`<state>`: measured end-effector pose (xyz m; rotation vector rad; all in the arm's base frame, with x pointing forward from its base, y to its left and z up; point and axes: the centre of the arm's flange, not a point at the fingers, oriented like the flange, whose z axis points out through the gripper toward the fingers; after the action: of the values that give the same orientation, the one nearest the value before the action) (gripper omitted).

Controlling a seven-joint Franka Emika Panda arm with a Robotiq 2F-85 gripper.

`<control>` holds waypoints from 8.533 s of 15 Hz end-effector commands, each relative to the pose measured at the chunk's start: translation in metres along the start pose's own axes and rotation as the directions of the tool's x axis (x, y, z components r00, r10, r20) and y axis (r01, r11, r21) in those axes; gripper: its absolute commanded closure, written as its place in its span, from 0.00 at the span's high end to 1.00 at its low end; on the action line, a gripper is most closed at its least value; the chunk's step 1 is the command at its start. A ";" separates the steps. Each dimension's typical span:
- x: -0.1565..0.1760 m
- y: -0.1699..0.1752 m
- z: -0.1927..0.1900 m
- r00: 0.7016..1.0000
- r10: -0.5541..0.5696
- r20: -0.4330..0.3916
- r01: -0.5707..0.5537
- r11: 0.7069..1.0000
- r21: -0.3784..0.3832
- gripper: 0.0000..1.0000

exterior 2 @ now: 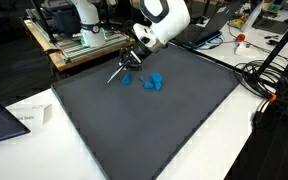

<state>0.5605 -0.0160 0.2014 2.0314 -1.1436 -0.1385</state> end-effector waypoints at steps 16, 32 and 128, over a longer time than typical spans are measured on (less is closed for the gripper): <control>0.075 -0.025 -0.050 0.952 0.114 0.284 -0.082 0.989 -0.121 0.01; 0.098 -0.012 -0.065 0.847 -0.037 0.530 -0.046 0.989 0.143 0.01; 0.056 0.143 0.055 0.922 -0.386 0.031 0.006 0.095 0.995 0.01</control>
<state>0.4780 -0.1402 0.2595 3.4967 -1.3443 0.3480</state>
